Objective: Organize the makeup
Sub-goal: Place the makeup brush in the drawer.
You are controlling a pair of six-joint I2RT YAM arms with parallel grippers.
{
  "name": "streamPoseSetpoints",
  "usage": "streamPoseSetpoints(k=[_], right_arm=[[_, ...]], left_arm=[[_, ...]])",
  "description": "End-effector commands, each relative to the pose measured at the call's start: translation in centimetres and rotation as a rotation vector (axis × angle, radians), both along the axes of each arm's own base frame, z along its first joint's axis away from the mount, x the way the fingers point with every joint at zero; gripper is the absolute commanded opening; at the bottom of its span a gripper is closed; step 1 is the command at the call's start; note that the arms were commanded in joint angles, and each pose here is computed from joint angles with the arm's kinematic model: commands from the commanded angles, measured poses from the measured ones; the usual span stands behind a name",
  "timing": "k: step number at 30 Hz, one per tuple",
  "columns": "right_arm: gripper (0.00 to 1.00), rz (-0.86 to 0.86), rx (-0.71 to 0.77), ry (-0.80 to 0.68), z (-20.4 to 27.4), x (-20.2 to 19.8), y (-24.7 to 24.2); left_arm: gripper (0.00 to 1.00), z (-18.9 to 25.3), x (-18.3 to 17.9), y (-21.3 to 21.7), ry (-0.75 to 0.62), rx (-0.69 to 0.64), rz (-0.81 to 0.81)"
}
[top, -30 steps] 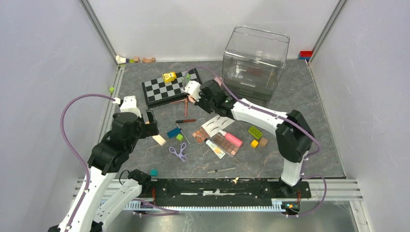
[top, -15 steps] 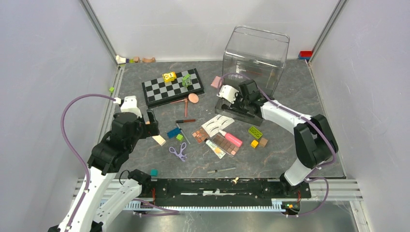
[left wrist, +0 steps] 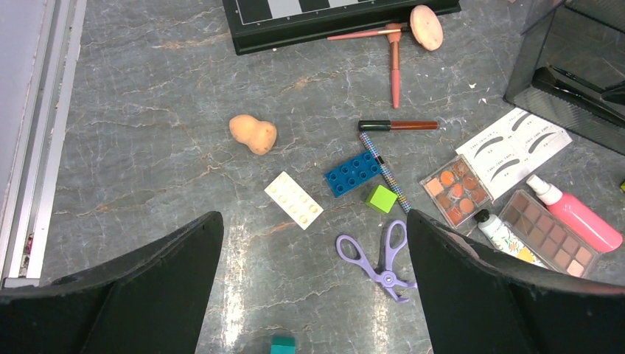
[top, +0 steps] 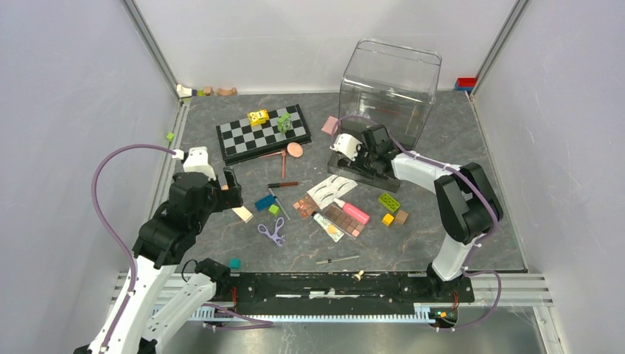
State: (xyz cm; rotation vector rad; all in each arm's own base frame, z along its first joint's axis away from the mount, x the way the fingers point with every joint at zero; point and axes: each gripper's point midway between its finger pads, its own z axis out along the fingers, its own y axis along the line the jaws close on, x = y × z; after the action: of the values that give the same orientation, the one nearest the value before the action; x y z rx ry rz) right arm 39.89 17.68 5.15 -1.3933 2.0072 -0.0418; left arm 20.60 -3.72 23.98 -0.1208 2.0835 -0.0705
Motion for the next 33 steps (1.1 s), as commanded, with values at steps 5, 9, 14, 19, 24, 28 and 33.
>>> streamPoseSetpoints(k=[5,9,14,19,24,28,33], right_arm=[[0.02,-0.01,0.04,-0.037,0.6,2.3,1.0],[0.02,-0.014,0.032,-0.017,-0.4,2.3,1.1],[0.03,-0.033,0.01,-0.007,-1.2,2.7,0.7],[0.11,-0.054,0.001,-0.005,-1.5,2.8,0.5],[0.2,-0.07,0.01,-0.023,-0.6,3.1,0.5],[0.26,-0.095,0.037,-0.055,1.5,3.7,0.7],[0.27,-0.153,0.046,-0.105,4.7,4.5,0.2]], left_arm=[[1.0,0.6,0.5,-0.1,-0.038,0.018,-0.023],[1.0,0.6,0.5,-0.1,-0.038,0.018,-0.023],[1.0,0.6,0.5,-0.1,-0.038,0.019,-0.022],[1.0,0.6,0.5,-0.1,-0.037,0.019,-0.021],[1.0,0.6,0.5,-0.1,-0.036,0.019,-0.021],[1.0,0.6,0.6,-0.1,-0.035,0.02,-0.021],[1.0,0.6,0.5,-0.1,-0.037,0.019,-0.021]])
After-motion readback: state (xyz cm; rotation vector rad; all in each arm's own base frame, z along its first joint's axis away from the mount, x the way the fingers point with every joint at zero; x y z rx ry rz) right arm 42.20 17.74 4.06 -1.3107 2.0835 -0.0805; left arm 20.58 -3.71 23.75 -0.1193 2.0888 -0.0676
